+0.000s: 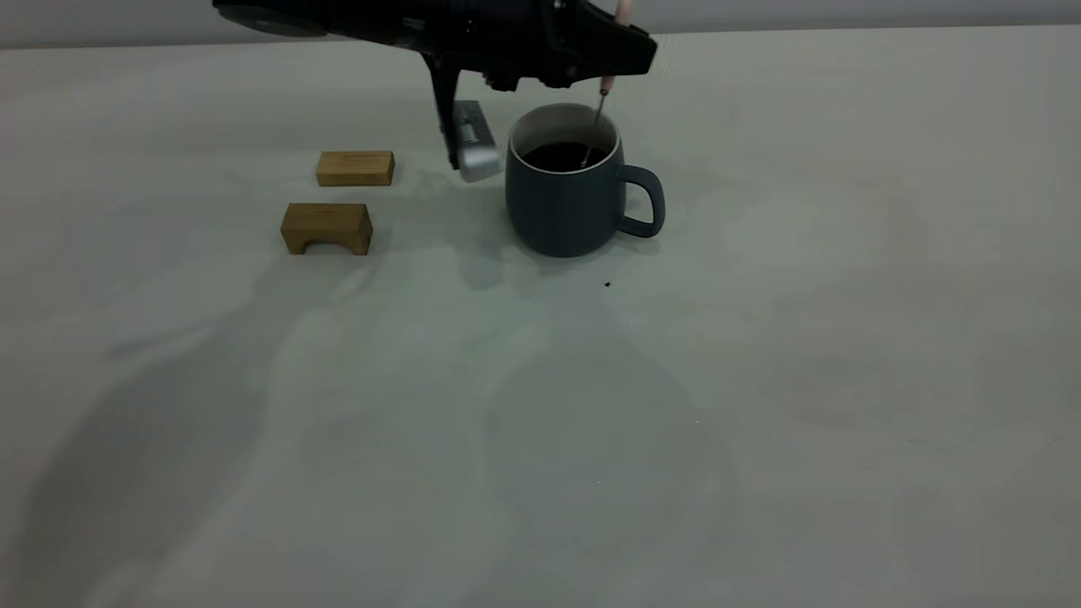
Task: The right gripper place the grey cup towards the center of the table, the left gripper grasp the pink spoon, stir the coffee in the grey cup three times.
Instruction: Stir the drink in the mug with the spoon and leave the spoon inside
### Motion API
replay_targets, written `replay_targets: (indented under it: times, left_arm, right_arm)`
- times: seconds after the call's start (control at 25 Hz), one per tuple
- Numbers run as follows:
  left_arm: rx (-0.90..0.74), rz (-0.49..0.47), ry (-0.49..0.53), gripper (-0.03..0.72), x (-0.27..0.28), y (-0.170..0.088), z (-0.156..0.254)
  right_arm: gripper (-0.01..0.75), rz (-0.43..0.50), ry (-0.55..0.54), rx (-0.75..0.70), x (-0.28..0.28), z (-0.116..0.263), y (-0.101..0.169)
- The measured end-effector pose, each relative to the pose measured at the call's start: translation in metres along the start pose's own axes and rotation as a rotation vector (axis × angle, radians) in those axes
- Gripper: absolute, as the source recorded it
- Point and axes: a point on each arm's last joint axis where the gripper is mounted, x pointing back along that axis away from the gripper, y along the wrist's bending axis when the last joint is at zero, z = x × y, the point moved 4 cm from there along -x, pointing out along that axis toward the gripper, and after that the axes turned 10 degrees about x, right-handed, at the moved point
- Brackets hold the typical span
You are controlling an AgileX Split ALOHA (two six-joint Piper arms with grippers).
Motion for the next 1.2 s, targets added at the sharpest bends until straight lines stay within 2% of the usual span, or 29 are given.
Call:
replay_targets:
  times: [0.24,0.52,0.76,1.0,1.12,1.2]
  left_arm:
    - [0.010,0.101,-0.017,0.125,0.010,-0.020,-0.004]
    - [-0.032,0.112,0.009,0.125,-0.004,-0.015,-0.003]
    - [-0.065,0.058,0.010,0.125,-0.016,0.001,-0.003]
    - [-0.101,-0.073,0.017,0.125,-0.016,0.018,-0.003]
    - [-0.129,-0.097,-0.015,0.125,-0.008,0.015,-0.008]
    - [-0.127,-0.080,-0.018,0.125,0.001,0.006,-0.010]
  right_arm:
    - [0.574,0.000,0.000,0.000,0.000,0.000,0.000]
    - [0.574,0.000,0.000,0.000,0.000,0.000,0.000]
    - [0.574,0.000,0.000,0.000,0.000,0.000,0.000]
    - [0.574,0.000,0.000,0.000,0.000,0.000,0.000]
    - [0.574,0.000,0.000,0.000,0.000,0.000,0.000]
    - [0.574,0.000,0.000,0.000,0.000,0.000,0.000]
